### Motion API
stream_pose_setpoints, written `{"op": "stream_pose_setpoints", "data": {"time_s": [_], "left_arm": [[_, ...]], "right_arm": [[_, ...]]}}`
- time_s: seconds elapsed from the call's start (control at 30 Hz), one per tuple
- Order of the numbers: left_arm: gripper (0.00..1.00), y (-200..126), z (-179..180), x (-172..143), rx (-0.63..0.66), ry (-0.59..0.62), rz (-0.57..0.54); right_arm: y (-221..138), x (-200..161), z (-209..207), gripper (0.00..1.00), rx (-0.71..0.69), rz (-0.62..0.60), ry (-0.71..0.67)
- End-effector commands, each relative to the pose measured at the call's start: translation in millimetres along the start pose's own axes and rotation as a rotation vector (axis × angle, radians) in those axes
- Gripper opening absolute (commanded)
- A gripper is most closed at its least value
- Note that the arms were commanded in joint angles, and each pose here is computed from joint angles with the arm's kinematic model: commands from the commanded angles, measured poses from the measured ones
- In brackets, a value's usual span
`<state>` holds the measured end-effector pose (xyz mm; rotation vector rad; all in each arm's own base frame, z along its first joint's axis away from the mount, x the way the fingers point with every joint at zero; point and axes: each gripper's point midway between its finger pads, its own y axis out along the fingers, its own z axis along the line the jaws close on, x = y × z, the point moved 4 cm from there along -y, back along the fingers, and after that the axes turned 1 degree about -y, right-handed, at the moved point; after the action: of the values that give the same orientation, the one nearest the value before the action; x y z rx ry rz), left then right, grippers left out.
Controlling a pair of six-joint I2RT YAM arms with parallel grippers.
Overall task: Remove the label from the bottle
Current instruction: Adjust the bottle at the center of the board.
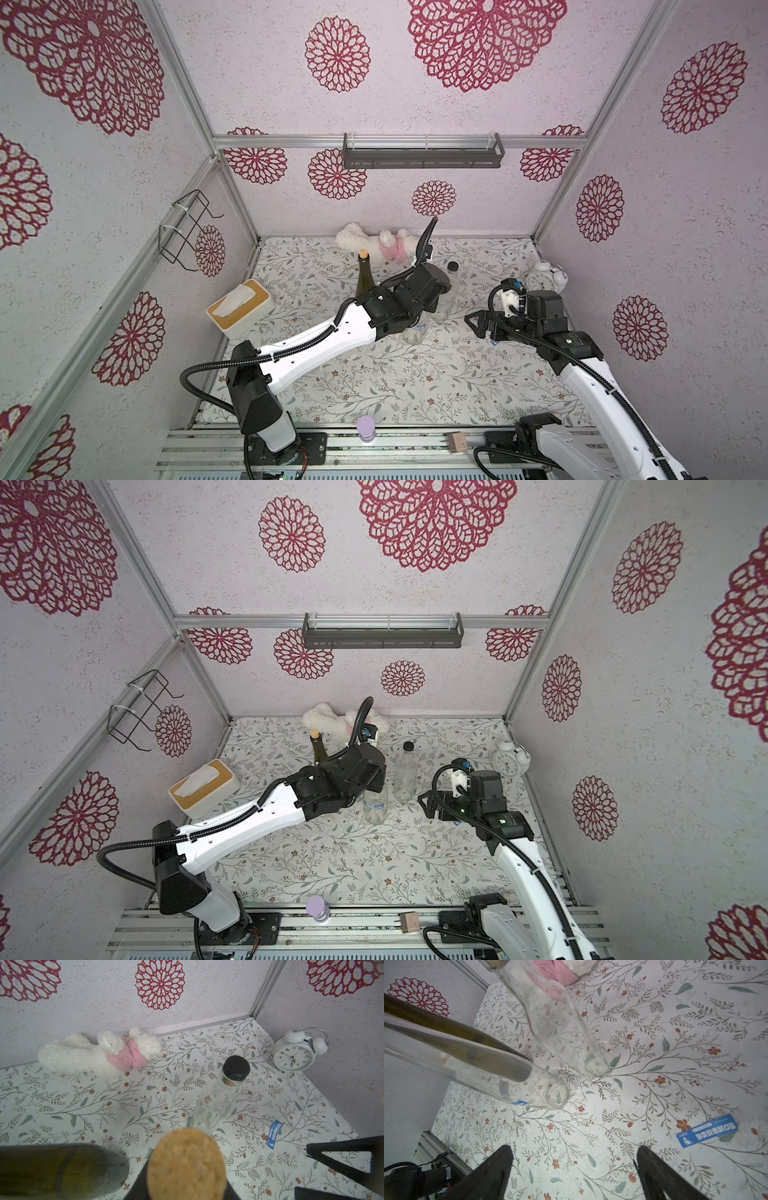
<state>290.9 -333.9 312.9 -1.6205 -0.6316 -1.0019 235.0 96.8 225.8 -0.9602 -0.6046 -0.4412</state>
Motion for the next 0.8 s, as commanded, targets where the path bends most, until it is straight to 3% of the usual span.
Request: {"op": "stream_pose_setpoints", "data": {"time_s": [0.0,0.17,0.3,0.47,0.77], "left_arm": [[0.45,-8.9,-1.9,19.8,0.000,-0.080,-0.078],[0.60,-9.7,-2.7,16.3,-0.004,-0.075,-0.072],[0.80,-17.5,1.3,19.4,-0.010,-0.064,-0.080],[1.00,-38.0,-1.0,23.0,-0.128,0.009,-0.073],[0.97,-60.4,9.3,2.9,-0.502,0.135,0.013]], "right_arm": [[-14.2,12.8,9.3,0.96,0.018,-0.051,-0.031],[-16.4,10.5,9.4,0.96,0.018,-0.058,-0.023],[-14.3,8.8,8.4,0.96,0.018,-0.046,-0.013],[-13.8,6.9,12.2,0.96,0.049,-0.032,-0.007],[-16.7,12.2,21.4,0.96,0.092,0.010,-0.016]]}}
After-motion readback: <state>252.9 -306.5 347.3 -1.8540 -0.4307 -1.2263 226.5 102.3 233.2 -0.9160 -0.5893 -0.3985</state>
